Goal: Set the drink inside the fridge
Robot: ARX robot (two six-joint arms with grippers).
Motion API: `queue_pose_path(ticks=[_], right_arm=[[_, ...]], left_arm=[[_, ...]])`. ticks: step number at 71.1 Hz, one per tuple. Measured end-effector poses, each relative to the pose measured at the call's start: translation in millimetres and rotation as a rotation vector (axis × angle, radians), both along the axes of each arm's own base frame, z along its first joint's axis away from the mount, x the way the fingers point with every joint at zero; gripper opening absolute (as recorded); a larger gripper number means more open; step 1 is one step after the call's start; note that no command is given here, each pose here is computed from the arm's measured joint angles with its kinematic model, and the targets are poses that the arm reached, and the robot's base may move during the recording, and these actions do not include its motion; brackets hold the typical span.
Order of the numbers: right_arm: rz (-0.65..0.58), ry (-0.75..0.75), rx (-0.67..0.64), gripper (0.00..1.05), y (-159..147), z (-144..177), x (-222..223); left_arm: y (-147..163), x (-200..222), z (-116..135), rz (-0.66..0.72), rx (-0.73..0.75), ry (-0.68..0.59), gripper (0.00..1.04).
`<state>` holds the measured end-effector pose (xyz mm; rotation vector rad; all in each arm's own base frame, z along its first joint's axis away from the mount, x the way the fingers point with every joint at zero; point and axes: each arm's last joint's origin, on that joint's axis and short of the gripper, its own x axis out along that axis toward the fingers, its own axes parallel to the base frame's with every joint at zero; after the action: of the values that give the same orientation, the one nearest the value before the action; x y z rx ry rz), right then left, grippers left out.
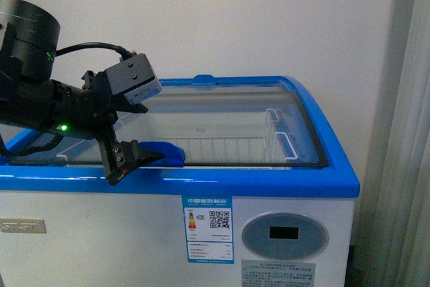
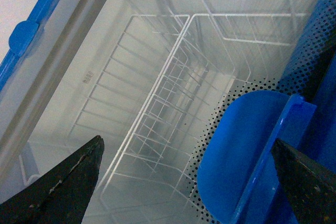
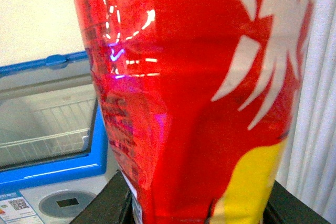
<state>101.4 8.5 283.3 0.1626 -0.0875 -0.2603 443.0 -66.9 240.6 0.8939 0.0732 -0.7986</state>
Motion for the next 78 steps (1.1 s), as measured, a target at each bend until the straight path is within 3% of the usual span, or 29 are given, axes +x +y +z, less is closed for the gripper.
queue_pose_path(ticks=[23,40,47,58,64,71,78], right_arm=[[0.0,0.0,0.0,0.38,0.0,0.0,0.0],[0.0,0.0,0.0,0.38,0.0,0.0,0.0],[0.0,0.0,0.0,0.38,0.0,0.0,0.0],[-0.001,0.0,0.0,0.38,0.0,0.0,0.0],[-0.001,0.0,0.0,0.38,-0.1,0.0,0.0],[0.0,0.0,0.0,0.38,0.0,0.0,0.0],[0.001,0.0,0.0,0.38,0.0,0.0,0.1]], left_arm=[[-5.8,71.7,21.1,0.043,0.042,-0.087,0.97],[-10.1,124.9,33.3,0.187,0.104,-0.234,0.97],[-21.2,143.8,31.3,0.333,0.079,-0.373,0.97],[-31.4,137.2,24.8,0.473,-0.052,-0.453,0.97],[-25.8,122.1,30.7,0.557,-0.143,-0.436,0.97],[-15.7,95.0,41.5,0.633,-0.254,-0.345,0.97],[-2.6,45.0,51.6,0.671,-0.426,-0.178,0.97]])
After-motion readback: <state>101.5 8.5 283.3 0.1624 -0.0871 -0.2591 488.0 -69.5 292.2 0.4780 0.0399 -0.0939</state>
